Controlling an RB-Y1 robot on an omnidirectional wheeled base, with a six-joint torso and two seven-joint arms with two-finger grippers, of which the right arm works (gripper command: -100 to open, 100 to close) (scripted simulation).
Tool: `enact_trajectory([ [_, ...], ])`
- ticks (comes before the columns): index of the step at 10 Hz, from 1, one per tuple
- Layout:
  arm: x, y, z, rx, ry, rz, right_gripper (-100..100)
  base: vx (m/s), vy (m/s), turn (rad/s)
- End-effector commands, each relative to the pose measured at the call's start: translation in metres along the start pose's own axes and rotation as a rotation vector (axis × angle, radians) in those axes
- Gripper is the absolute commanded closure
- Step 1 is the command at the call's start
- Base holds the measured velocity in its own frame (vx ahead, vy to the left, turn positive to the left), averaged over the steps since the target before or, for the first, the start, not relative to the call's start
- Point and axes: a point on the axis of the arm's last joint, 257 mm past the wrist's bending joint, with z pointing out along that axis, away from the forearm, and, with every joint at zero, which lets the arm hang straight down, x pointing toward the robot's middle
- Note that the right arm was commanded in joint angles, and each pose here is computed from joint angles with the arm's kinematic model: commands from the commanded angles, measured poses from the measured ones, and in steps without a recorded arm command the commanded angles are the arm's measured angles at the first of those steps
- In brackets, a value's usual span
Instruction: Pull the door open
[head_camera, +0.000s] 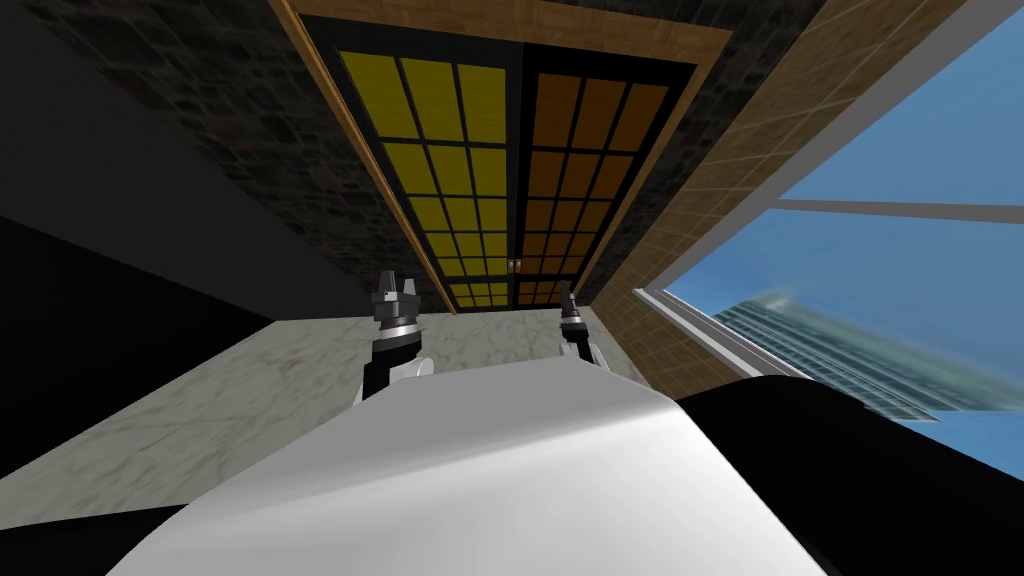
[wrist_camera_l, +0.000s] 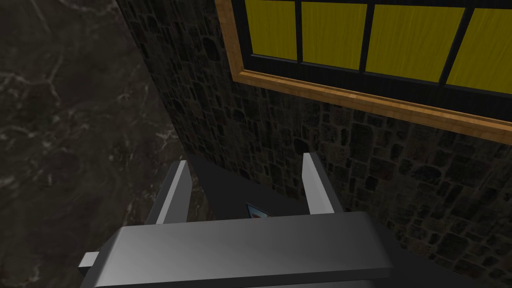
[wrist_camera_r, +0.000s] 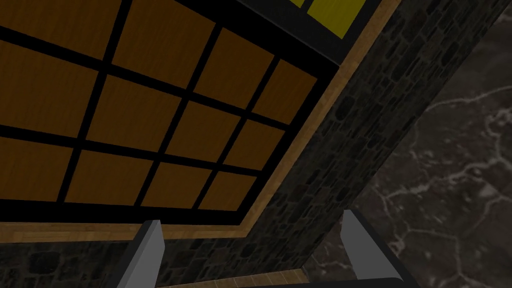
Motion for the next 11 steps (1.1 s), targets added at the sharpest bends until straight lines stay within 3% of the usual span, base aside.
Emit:
enact_trajectory([
  [1, 0.005, -0.009, -0.0015, 0.010, 0.012, -0.038, -100, 0.100, 0.036, -0.022],
  [11, 0.034, -0.067, -0.0157, 0.067, 0.096, -0.265, -100, 0.099, 0.026, -0.029],
])
